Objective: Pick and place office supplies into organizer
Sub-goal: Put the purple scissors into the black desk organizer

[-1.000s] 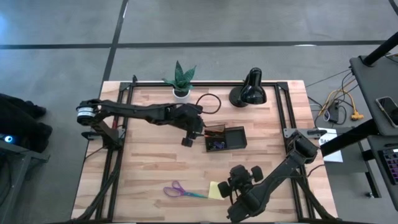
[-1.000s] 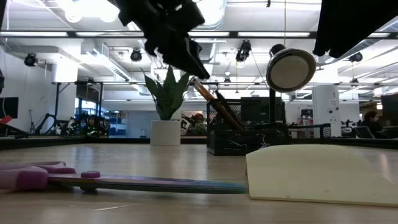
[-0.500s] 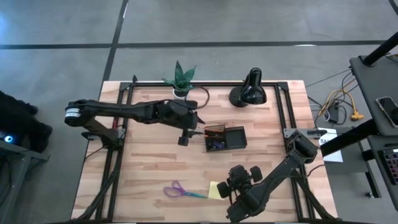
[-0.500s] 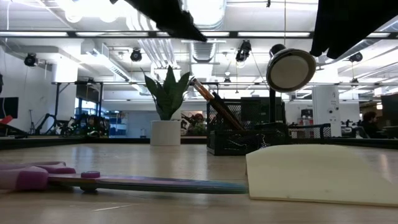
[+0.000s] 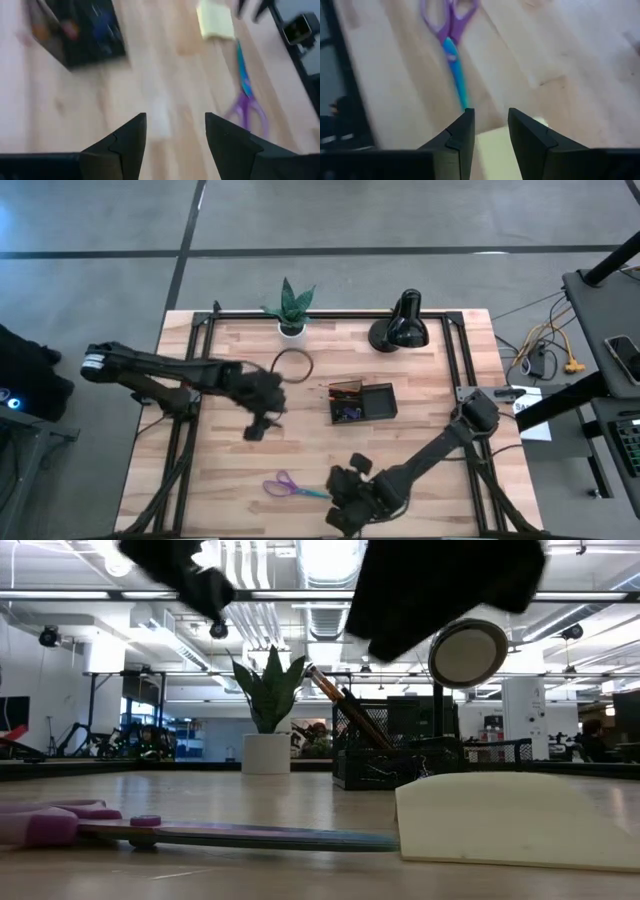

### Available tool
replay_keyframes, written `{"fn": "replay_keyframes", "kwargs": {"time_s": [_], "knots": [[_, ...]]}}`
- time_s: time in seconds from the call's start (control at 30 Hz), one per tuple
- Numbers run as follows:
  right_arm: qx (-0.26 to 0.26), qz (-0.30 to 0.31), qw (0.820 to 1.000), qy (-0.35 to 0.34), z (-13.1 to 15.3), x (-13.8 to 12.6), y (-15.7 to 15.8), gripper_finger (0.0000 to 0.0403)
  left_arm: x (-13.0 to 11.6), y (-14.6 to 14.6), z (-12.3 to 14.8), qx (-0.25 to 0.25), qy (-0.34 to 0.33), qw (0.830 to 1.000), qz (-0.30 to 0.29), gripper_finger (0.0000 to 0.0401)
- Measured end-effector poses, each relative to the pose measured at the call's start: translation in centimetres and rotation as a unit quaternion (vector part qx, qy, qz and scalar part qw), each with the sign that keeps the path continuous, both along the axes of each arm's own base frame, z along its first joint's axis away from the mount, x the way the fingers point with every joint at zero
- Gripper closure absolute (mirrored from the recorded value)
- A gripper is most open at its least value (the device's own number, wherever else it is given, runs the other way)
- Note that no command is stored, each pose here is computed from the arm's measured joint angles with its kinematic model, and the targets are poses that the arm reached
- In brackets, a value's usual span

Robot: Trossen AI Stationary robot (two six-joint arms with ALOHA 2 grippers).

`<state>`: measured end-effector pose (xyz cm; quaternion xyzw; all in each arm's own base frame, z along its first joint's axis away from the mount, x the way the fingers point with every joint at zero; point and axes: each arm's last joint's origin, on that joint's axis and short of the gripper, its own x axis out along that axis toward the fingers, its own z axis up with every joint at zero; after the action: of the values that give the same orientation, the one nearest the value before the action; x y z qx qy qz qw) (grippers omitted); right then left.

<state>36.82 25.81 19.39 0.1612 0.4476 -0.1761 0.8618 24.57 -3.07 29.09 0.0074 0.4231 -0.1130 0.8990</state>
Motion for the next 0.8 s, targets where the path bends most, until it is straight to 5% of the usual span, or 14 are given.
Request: {"fn": "replay_keyframes", "kwargs": {"time_s": [0.23,0.47,0.8], "knots": [[0.025,0.043,0.999,-0.013,-0.5,3.3,-2.6,0.0291,-4.8,-2.9,-4.7,-0.077,0.073,0.994,0.038,0.0219],[0.057,0.09,0.987,-0.117,0.0,7.0,-4.2,0.0291,-7.7,-4.9,-7.5,-0.161,0.029,0.985,0.053,0.0219],[0.132,0.127,0.976,-0.117,-4.3,9.5,-3.7,0.0291,-9.4,-6.9,-11.9,-0.219,0.012,0.975,0.038,0.0219]]}}
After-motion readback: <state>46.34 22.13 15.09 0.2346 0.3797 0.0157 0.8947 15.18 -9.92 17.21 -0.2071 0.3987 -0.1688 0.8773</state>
